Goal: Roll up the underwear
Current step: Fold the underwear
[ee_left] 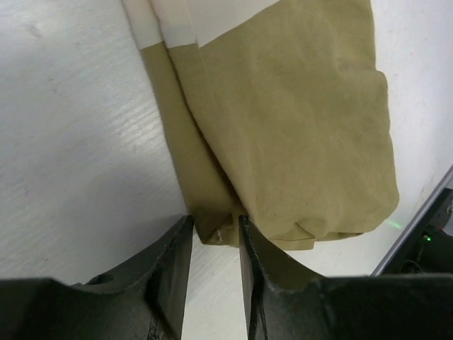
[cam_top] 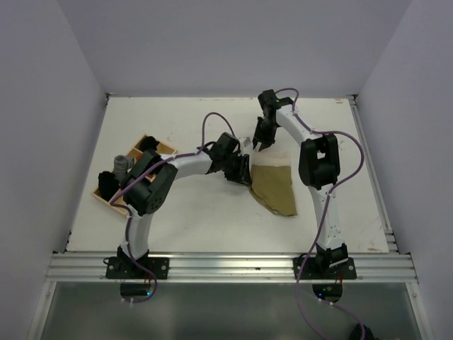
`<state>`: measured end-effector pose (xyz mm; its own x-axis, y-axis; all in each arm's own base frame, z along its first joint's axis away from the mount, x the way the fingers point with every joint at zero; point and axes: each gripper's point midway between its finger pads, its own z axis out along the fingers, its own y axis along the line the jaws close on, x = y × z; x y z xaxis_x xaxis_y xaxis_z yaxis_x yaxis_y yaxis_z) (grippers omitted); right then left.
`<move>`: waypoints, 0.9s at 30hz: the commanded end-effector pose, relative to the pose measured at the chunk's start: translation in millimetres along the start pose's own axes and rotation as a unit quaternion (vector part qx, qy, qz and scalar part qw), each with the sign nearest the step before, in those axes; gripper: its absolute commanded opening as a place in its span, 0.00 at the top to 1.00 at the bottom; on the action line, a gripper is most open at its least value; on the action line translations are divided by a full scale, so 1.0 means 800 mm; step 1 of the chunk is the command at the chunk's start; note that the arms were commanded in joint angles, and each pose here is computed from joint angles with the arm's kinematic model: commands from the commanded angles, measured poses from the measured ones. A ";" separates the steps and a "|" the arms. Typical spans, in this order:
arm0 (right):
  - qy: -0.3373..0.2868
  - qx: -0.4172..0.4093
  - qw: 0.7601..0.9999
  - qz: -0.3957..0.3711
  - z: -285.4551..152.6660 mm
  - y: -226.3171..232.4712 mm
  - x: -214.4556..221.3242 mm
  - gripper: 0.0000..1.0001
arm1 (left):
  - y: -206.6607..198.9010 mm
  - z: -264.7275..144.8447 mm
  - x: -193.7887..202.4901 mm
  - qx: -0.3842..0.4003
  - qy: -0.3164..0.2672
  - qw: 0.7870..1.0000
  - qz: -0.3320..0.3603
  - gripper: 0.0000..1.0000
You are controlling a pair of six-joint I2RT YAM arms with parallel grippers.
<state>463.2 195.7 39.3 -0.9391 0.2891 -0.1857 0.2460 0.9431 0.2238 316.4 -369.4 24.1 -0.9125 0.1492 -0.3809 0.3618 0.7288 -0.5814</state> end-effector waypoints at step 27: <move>0.076 0.024 0.997 -0.002 -0.100 -0.187 0.234 0.75 | -0.043 0.041 -0.017 0.054 0.011 0.996 0.071 0.63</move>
<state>222.6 90.9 48.7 -0.9674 0.2515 0.0308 0.2534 0.9590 0.1267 312.4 -420.7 32.4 -0.8787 0.2508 -0.4061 0.4672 0.6261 -0.6242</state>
